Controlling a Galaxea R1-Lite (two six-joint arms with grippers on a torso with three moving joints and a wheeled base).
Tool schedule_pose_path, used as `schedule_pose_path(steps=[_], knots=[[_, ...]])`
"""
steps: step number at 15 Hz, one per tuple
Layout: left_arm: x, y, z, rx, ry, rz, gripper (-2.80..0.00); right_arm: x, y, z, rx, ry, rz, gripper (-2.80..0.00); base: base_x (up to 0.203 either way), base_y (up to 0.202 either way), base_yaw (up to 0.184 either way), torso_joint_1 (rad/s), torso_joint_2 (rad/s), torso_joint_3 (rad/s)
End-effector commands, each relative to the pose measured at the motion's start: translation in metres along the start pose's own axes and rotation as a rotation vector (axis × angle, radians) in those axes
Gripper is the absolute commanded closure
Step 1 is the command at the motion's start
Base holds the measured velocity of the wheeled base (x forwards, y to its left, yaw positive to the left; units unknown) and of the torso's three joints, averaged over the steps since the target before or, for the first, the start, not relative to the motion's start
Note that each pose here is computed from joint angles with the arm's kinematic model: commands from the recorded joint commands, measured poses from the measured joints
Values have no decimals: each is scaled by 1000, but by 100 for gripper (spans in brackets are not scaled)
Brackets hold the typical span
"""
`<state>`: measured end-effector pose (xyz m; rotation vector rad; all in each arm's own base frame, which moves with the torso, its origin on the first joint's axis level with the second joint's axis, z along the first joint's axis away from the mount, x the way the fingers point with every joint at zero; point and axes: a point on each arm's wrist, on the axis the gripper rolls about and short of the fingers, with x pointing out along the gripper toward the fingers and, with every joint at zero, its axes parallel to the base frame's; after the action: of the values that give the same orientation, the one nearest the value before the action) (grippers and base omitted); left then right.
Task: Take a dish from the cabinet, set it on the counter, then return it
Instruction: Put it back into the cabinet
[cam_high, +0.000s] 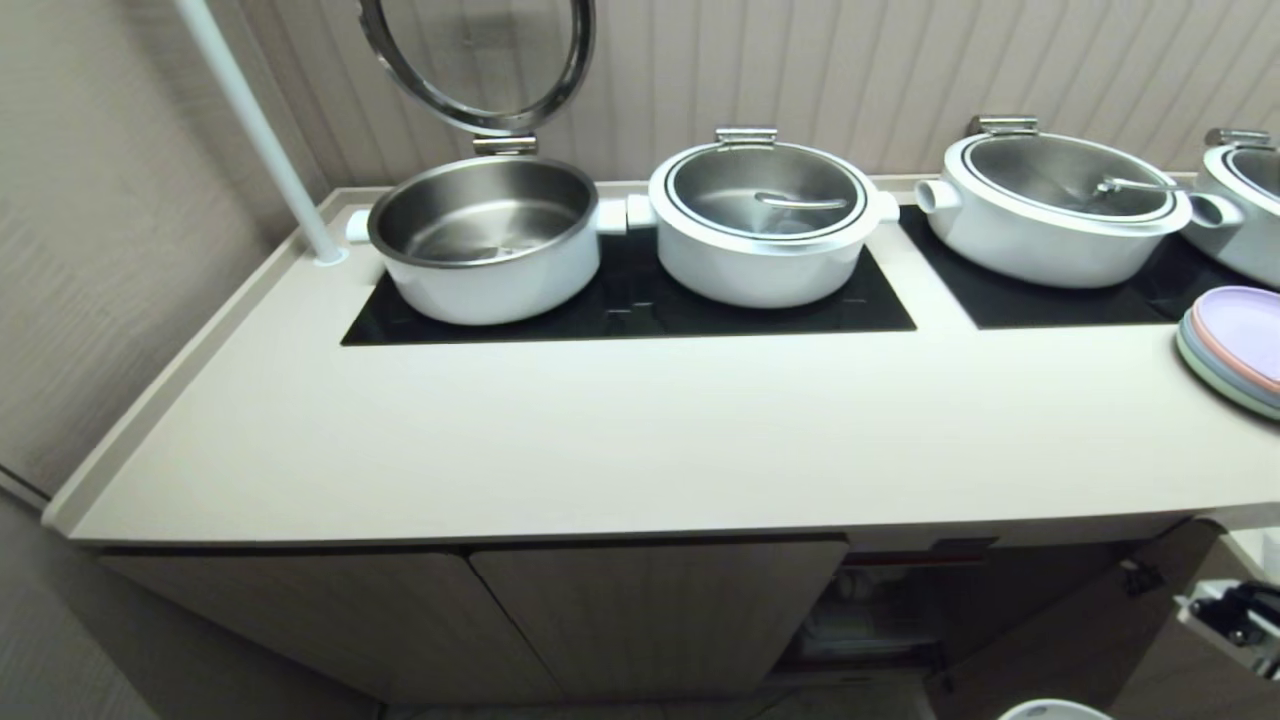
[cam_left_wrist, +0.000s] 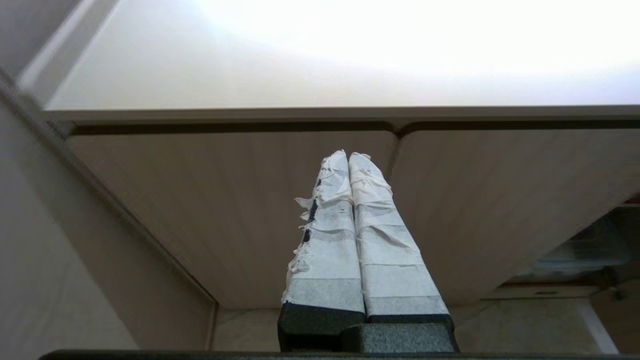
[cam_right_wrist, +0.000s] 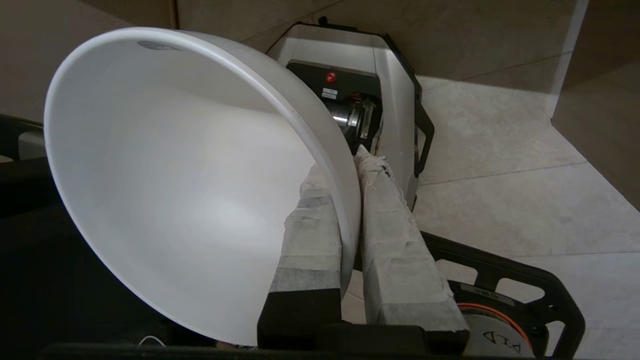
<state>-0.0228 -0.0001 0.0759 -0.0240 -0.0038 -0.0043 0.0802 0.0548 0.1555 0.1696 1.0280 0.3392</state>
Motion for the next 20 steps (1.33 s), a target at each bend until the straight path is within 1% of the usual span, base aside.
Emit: schedule_pose_path(steps=[1, 3, 5, 20], knots=[[0, 0, 0, 0, -1, 0, 0, 0, 0, 0, 2, 3, 0, 0, 0, -191, 0, 7, -2, 2], [0, 0, 0, 0, -1, 0, 0, 0, 0, 0, 2, 3, 0, 0, 0, -190, 1, 0, 6, 2], [0, 0, 0, 0, -1, 0, 0, 0, 0, 0, 2, 2, 0, 0, 0, -107, 0, 2, 2, 2], [0, 0, 0, 1, -1, 0, 0, -2, 3, 5, -4, -9, 6, 0, 0, 0, 0, 0, 0, 0]])
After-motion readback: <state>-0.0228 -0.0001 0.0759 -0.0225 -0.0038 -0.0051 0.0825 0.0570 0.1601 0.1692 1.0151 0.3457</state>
